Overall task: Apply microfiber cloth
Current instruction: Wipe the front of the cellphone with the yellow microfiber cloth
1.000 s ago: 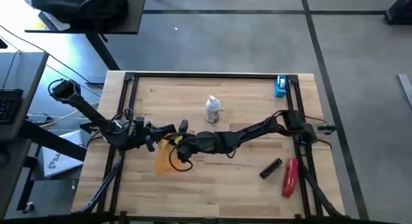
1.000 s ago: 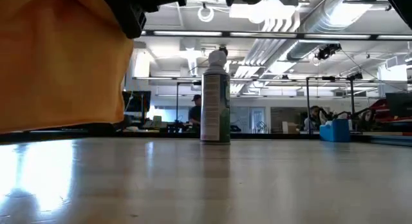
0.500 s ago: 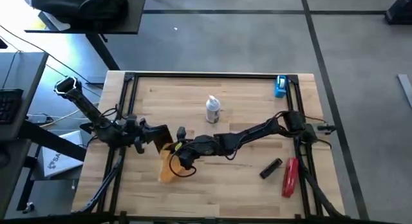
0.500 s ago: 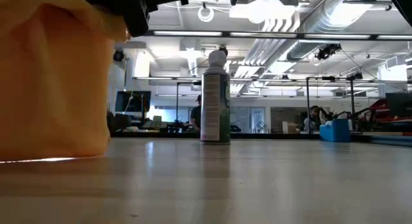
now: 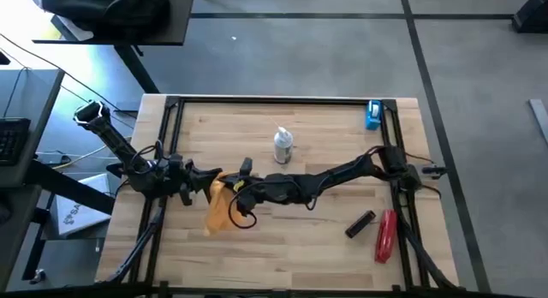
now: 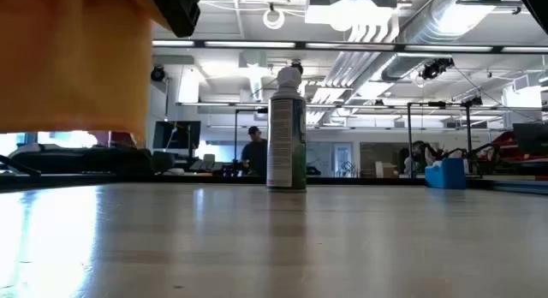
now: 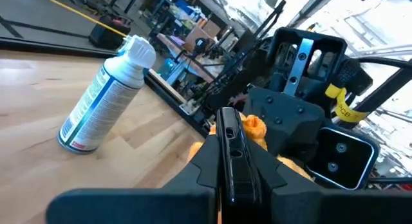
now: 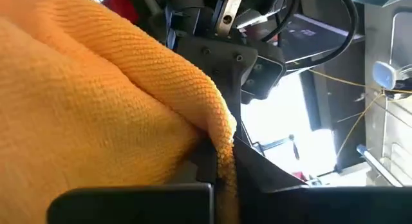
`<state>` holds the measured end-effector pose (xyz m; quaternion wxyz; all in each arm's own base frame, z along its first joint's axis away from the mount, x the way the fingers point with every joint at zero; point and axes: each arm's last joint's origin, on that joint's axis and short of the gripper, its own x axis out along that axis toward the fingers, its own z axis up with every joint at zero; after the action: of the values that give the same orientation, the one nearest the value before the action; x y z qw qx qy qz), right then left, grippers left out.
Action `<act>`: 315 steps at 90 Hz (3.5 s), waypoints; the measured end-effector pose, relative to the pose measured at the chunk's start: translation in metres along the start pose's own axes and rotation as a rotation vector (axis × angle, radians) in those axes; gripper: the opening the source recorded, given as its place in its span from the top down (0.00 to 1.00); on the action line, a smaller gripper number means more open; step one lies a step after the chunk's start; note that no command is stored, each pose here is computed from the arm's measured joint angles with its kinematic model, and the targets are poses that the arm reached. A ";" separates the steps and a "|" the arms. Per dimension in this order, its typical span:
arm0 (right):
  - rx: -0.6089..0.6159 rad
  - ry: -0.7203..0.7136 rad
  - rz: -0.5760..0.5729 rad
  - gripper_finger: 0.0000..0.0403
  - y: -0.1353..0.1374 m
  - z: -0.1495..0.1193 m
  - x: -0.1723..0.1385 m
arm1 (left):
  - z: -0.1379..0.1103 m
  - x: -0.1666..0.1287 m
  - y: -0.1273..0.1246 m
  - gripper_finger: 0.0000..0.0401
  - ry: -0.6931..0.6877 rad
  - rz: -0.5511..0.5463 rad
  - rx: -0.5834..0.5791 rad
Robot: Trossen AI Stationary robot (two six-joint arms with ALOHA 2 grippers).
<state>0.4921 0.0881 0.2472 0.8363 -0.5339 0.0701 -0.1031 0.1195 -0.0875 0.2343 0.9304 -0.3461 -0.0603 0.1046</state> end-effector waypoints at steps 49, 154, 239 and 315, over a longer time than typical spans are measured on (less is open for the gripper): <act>0.309 -0.157 0.365 1.00 0.022 0.002 -0.005 | 0.025 -0.005 -0.003 0.97 -0.061 -0.040 -0.004; 0.141 -0.135 0.102 1.00 -0.006 -0.004 0.020 | 0.024 0.018 0.002 0.97 -0.120 0.024 -0.069; 0.025 -0.104 -0.059 1.00 -0.018 0.002 0.017 | 0.048 0.009 -0.003 0.97 -0.250 -0.020 -0.071; 0.108 -0.230 0.198 1.00 -0.010 0.026 -0.002 | 0.072 -0.013 0.003 0.97 -0.308 0.000 -0.015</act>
<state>0.4953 0.1077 0.2672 0.8724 -0.4869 0.0205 0.0382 0.0935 -0.0431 0.2862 0.9075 -0.3329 -0.2031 0.1559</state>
